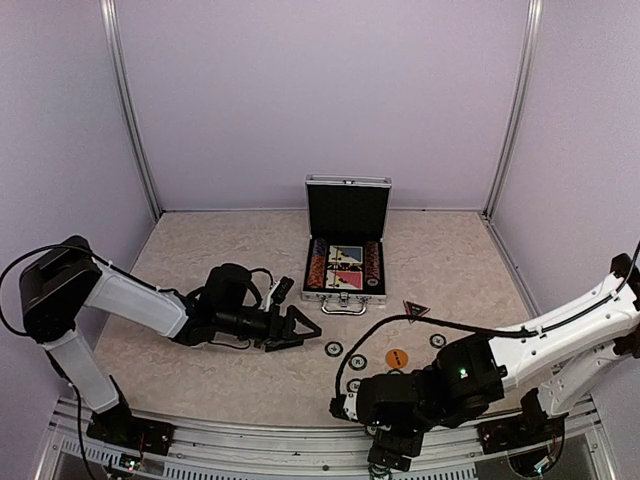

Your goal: Pack up texas hold em set

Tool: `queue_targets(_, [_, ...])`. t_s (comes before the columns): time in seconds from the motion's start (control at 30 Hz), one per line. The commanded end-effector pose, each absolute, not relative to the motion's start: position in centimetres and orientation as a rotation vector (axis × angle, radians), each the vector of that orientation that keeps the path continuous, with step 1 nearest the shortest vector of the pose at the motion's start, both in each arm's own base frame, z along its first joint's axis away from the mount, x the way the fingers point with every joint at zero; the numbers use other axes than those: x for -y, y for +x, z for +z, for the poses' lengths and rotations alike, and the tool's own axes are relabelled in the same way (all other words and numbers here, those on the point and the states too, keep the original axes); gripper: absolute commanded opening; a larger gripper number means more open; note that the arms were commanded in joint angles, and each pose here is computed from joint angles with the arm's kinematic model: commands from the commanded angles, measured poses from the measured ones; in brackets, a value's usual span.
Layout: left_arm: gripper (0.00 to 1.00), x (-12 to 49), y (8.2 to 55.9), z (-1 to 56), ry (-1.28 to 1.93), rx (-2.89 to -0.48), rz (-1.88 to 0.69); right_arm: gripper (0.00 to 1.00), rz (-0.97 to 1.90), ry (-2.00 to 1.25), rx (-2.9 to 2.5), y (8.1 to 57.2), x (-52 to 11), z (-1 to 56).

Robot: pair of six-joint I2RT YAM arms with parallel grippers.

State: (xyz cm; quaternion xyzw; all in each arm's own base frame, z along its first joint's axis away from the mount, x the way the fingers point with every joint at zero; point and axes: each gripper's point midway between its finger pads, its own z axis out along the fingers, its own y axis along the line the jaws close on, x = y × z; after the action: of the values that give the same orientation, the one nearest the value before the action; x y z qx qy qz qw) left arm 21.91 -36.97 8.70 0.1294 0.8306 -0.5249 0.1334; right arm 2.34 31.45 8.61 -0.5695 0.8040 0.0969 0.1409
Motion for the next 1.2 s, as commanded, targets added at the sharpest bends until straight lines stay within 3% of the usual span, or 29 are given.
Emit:
queue_targets(0.0, [0.91,34.8,21.9,8.5,0.341,-2.433,-1.426,1.00,0.196,-1.736,-2.347,-0.3,-30.3,7.3])
queue_targets(0.43, [0.93,31.8,22.3,8.5,0.224,-2.429,-1.371,1.00,0.190,-1.921,-2.311,-3.5,-30.1,4.0])
queue_targets(0.93, [0.93,31.3,22.9,8.4,0.206,-2.430,-1.354,0.99,0.121,-1.999,-2.264,-3.8,-30.3,0.8])
queue_targets(1.07, [0.93,31.2,22.9,8.4,0.202,-2.431,-1.353,0.94,0.153,-2.009,-2.264,-4.1,-30.5,0.7])
queue_targets(1.17, [0.93,31.1,22.8,8.3,0.200,-2.436,-1.350,0.81,0.189,-2.016,-2.266,-4.5,-30.7,0.8])
